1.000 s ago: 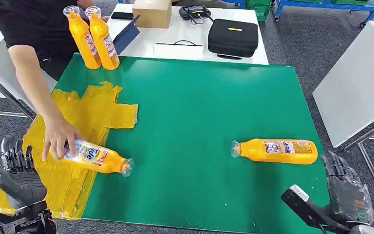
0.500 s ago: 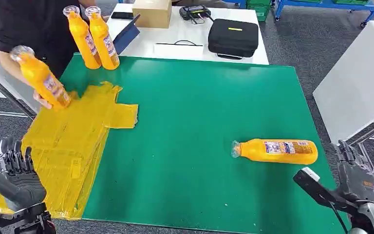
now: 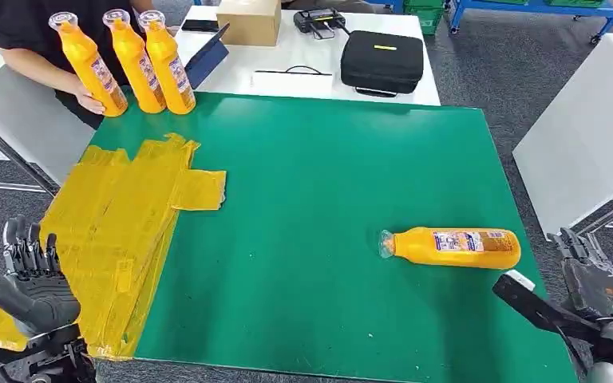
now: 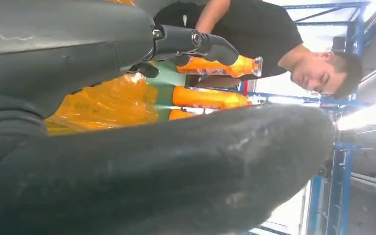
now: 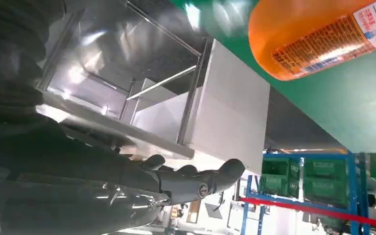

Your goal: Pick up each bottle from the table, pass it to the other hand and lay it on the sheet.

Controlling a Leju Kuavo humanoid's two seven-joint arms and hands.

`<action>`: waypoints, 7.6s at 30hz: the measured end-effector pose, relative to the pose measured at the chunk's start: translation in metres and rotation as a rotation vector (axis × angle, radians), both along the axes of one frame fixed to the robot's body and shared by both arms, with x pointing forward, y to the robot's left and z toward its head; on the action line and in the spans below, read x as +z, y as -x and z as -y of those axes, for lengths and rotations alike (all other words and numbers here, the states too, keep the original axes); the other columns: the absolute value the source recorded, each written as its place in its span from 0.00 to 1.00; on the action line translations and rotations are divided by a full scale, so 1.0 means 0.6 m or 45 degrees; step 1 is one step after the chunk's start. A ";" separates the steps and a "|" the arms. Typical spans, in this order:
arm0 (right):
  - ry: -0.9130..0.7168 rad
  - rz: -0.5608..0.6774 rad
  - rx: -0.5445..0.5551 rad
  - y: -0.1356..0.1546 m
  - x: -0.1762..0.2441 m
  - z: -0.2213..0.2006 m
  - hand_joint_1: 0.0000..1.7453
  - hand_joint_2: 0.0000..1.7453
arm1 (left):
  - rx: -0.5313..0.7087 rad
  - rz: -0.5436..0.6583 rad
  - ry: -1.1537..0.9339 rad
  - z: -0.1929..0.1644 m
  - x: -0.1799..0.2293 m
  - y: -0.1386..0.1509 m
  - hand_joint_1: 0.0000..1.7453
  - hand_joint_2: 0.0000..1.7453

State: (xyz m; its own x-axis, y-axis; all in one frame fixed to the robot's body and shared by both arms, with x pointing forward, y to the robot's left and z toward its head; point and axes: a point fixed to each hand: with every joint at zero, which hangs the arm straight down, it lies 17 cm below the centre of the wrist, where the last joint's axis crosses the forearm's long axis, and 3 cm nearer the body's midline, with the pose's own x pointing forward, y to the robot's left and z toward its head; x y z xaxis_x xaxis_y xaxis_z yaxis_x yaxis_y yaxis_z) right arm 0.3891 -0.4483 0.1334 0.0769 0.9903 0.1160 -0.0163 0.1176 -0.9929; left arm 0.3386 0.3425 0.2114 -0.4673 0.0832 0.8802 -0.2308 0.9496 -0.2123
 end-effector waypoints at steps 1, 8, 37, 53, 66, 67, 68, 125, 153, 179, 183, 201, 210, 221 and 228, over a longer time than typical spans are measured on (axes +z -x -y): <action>0.004 -0.008 0.001 -0.003 -0.002 0.002 0.00 1.00 | 0.002 0.000 0.004 -0.001 0.000 -0.001 0.00 0.00; 0.050 -0.069 0.025 -0.033 -0.017 0.013 0.00 1.00 | -0.007 0.019 0.036 0.001 0.006 -0.016 0.00 0.00; 0.137 -0.136 0.114 -0.129 -0.020 -0.001 0.00 1.00 | -0.025 0.062 0.076 0.019 0.031 -0.053 0.00 0.00; 0.141 -0.213 0.197 -0.178 -0.043 -0.024 0.00 1.00 | 0.005 0.081 0.129 -0.001 0.034 -0.053 0.00 0.00; 0.147 -0.339 0.265 -0.211 -0.095 -0.052 0.00 1.00 | 0.033 0.112 0.157 -0.011 0.043 -0.059 0.00 0.00; 0.145 -0.348 0.272 -0.212 -0.099 -0.055 0.00 1.00 | 0.038 0.111 0.158 -0.012 0.042 -0.059 0.00 0.00; 0.144 -0.355 0.277 -0.213 -0.102 -0.058 0.00 1.00 | 0.042 0.110 0.160 -0.013 0.042 -0.059 0.00 0.00; 0.124 -0.815 0.384 -0.169 -0.237 -0.063 1.00 1.00 | 0.017 0.096 0.245 -0.011 0.010 -0.082 0.00 0.00; -0.583 -0.205 0.731 -0.115 -0.083 -0.407 1.00 1.00 | -0.558 -0.188 0.351 0.197 -0.089 -0.094 0.00 1.00; -0.791 -0.063 0.861 -0.082 0.053 -0.619 1.00 1.00 | -0.852 -0.108 0.169 0.359 -0.041 -0.069 0.00 1.00; -0.831 -0.044 0.871 -0.085 0.081 -0.656 1.00 1.00 | -0.892 -0.073 0.175 0.385 -0.024 -0.065 0.00 1.00; -1.153 0.042 0.891 -0.088 0.166 -0.706 1.00 1.00 | -0.908 0.002 0.218 0.403 0.041 -0.074 0.00 1.00; -1.440 0.033 0.887 -0.083 0.200 -0.741 1.00 1.00 | -0.847 0.029 0.221 0.399 0.073 -0.075 0.00 1.00; -1.449 -0.095 0.936 -0.077 0.188 -0.800 1.00 1.00 | -0.702 0.031 0.115 0.386 0.086 -0.088 0.00 1.00; -1.366 -0.147 0.947 -0.081 0.172 -0.829 1.00 1.00 | -0.644 0.029 0.063 0.383 0.098 -0.101 0.00 1.00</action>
